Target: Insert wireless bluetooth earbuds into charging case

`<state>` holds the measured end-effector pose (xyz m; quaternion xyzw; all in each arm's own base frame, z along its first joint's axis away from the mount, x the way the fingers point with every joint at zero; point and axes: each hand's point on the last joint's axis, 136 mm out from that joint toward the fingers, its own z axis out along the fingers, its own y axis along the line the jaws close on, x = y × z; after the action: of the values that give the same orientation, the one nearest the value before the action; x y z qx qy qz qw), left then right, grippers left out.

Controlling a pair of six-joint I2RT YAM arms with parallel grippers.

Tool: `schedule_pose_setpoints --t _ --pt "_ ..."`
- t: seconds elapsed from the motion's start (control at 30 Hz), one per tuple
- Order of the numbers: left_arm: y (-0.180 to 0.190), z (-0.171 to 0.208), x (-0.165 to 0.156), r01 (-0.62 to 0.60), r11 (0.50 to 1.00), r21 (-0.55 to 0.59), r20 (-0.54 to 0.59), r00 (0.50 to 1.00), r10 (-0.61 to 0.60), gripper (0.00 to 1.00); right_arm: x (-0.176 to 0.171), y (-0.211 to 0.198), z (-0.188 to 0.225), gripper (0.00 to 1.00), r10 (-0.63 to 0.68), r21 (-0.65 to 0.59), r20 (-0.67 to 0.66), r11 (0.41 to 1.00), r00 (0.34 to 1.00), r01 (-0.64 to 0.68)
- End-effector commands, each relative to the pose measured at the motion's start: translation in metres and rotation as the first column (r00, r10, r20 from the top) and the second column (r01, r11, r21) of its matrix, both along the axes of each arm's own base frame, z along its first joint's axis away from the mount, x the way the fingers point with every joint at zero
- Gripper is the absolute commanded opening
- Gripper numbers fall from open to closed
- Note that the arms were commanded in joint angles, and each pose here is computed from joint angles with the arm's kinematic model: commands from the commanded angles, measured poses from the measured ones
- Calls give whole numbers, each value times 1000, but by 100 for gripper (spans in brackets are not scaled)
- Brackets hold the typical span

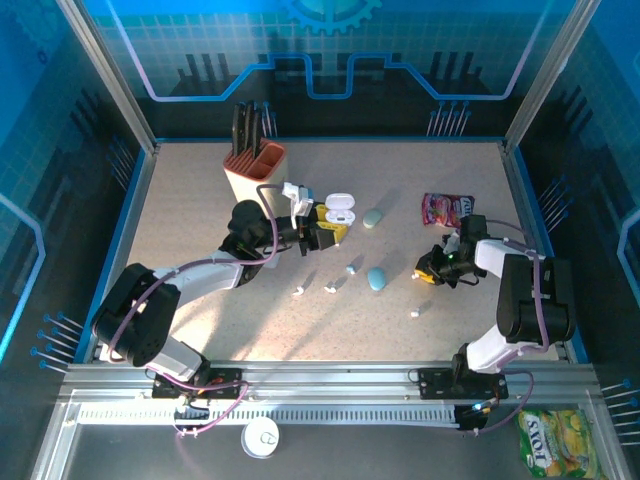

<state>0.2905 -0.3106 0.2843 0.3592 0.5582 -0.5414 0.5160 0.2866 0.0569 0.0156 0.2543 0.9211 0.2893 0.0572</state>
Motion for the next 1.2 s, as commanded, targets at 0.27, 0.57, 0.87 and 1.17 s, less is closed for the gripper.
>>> schedule_pose_setpoints --t 0.27,0.57,0.87,1.17 --pt "3 13 -4 17 1000 -22 50 999 -16 33 2 3 -6 23 12 -9 -33 1000 999 -12" --pt "3 11 -3 8 1000 -19 53 999 -7 33 6 1 16 20 49 -82 9 995 999 -48" --pt "6 6 3 -2 1000 -15 51 999 3 33 -7 -4 54 21 216 -378 -60 899 975 -222" --pt "10 -2 8 -12 1000 -8 35 999 12 33 -6 8 76 22 332 -543 -135 763 934 -350"
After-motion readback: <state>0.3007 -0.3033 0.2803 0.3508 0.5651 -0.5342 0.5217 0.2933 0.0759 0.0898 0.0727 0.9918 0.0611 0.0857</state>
